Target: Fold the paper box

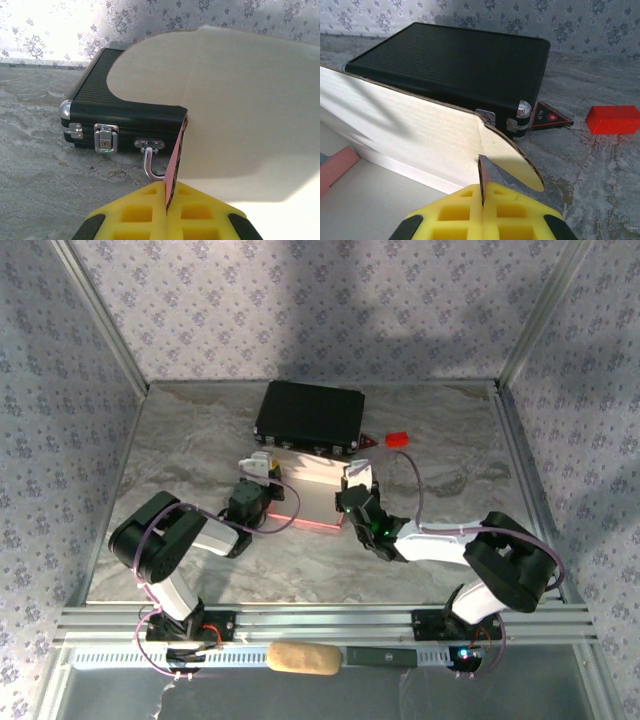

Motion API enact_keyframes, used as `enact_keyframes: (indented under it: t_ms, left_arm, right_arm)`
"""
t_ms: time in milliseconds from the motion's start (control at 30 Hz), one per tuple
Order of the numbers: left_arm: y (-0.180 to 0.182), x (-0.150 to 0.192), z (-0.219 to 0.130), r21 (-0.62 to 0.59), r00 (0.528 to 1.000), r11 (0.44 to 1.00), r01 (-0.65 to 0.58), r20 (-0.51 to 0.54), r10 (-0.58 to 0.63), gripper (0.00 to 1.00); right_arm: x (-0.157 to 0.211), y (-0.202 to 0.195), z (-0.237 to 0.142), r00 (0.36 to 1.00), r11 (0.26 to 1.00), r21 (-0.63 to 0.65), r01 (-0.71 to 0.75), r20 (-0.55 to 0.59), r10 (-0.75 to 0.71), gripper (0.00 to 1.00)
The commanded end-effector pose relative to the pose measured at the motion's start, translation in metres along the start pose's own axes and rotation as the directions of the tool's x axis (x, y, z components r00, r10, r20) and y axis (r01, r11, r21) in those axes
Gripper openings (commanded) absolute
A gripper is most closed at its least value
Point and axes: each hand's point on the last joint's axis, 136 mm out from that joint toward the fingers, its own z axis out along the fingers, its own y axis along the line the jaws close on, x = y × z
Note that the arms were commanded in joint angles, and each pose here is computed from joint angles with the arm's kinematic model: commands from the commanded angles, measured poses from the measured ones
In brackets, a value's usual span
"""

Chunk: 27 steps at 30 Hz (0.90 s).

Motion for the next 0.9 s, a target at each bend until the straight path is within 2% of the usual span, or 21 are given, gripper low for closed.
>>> enact_keyframes:
  t_ms: [0, 267, 433, 700, 867]
  left_arm:
    - [-0.006, 0.022, -0.009, 0.036, 0.998, 0.999, 0.03, -0.055, -0.028, 0.0]
    - [-0.008, 0.037, -0.016, 0.014, 0.996, 0.999, 0.047, -0.071, -0.046, 0.0]
    - [-0.003, 0.042, -0.021, -0.006, 0.996, 0.999, 0.054, -0.078, -0.054, 0.0]
    - [-0.007, 0.034, -0.018, -0.006, 0.993, 0.996, 0.085, -0.079, -0.085, 0.0]
    - [-0.011, 0.034, -0.016, -0.014, 0.986, 0.991, 0.136, -0.093, -0.136, 0.0]
  right_arm:
    - [0.002, 0.005, -0.005, 0.999, 0.999, 0.013, -0.039, 0.029, 0.039, 0.0]
    - [0.022, 0.007, -0.015, 1.0, 0.999, 0.044, -0.011, 0.018, 0.01, 0.0]
    - [0.012, 0.011, -0.016, 0.999, 0.998, 0.053, -0.031, 0.016, 0.031, 0.0]
    - [-0.01, 0.014, -0.003, 0.983, 0.977, 0.116, -0.181, 0.016, 0.18, 0.0]
    - [0.004, 0.013, 0.005, 0.963, 0.954, 0.137, -0.268, 0.002, 0.27, 0.0]
